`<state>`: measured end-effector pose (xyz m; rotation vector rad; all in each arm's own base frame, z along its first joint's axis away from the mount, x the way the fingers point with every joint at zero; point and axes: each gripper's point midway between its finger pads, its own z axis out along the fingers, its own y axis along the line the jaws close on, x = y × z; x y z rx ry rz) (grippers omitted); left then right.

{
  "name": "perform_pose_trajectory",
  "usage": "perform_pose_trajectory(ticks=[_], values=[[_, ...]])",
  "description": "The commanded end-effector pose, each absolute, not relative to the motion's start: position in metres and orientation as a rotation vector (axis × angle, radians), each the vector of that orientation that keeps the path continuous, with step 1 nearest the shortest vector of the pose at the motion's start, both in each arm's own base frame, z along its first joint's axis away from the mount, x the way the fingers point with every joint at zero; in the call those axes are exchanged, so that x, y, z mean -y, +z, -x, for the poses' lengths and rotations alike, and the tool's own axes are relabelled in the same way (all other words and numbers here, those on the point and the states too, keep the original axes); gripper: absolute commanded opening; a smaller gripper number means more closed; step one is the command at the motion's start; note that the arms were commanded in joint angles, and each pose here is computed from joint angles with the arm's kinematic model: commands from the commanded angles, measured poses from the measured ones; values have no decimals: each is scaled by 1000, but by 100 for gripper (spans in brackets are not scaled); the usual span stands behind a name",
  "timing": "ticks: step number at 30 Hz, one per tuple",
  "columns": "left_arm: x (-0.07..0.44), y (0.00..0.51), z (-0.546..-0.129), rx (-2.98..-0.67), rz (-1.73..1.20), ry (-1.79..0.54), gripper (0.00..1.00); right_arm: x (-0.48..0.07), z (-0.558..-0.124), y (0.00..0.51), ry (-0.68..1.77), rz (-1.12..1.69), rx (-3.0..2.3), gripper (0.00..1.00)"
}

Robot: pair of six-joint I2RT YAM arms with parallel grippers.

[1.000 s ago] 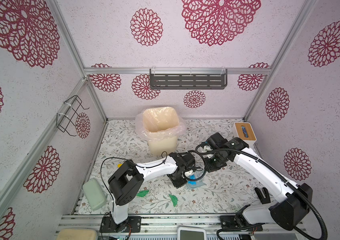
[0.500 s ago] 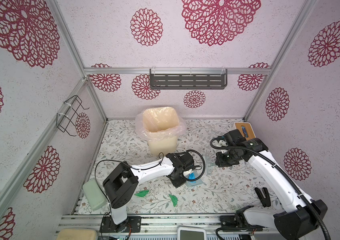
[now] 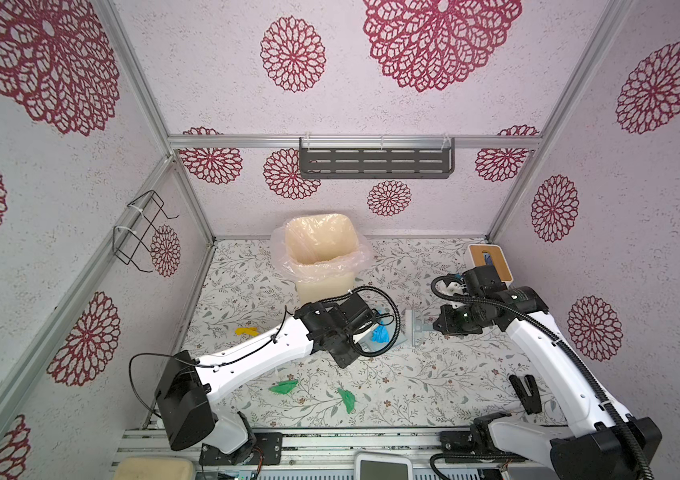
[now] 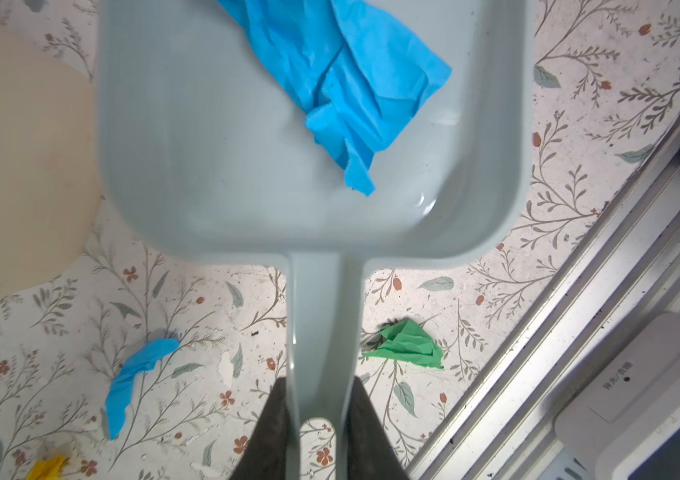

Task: Sweep away the paper scraps from the table
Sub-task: 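Lift the dustpan toward the bin with the left while the right draws the brush back, then tip the teal dustpan over the bin with the left gripper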

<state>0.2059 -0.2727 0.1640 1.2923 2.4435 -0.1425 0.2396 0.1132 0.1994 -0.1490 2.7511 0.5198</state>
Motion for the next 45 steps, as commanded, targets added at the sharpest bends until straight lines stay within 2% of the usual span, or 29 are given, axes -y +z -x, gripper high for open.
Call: perform_pose_trajectory(ticks=[1,13,25,34,45], values=[[260,203,-208,-2396,-1215,-118,0,-119,-240,212,610,134,-2685,0],[212,287,-215,-2345,-1014,-75,0,-116,-238,212,658,111,-2664,0],[113,346,-259,-2364,-627,37,0,-109,-236,214,668,100,-2654,0],[64,364,-301,-2390,-501,121,0,-107,-234,216,679,93,-2654,0],[52,343,-349,-2470,-633,332,0,-103,-230,213,679,69,-2668,0]])
